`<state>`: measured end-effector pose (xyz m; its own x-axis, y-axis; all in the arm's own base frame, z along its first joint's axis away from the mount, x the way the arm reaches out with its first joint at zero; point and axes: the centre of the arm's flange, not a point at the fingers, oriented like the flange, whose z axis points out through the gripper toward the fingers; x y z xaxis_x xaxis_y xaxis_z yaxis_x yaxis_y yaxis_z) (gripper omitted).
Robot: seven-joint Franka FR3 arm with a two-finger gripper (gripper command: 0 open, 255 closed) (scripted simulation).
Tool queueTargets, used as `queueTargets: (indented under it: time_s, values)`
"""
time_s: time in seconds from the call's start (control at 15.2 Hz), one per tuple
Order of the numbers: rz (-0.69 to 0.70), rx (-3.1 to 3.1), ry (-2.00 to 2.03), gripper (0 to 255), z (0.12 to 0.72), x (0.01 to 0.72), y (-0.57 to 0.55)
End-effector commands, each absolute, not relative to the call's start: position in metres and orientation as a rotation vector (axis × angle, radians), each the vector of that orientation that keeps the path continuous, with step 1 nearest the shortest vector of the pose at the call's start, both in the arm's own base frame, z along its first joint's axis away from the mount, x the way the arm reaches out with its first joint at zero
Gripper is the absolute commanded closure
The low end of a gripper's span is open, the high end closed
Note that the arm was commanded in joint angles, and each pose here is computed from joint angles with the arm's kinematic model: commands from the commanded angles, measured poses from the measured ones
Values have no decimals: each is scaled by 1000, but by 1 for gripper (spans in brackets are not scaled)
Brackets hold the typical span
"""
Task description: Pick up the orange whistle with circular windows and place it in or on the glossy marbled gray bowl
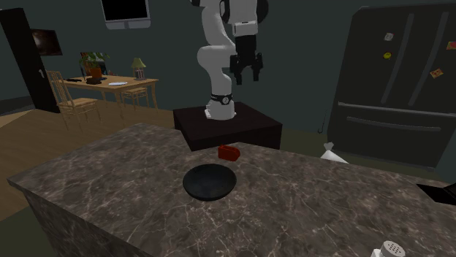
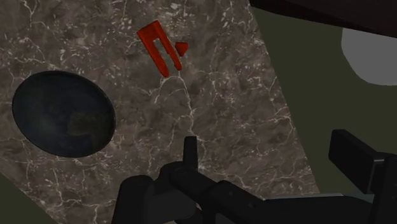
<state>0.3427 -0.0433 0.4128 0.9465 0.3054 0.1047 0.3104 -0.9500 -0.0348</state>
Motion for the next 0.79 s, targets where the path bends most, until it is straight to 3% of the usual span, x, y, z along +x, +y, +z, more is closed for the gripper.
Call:
queueTargets:
  time_s: [0.0, 0.73]
  values:
    - [-140, -3050, -512, 0, 386, 344, -49]
    - [-59, -3050, -665, 0, 248, 359, -86]
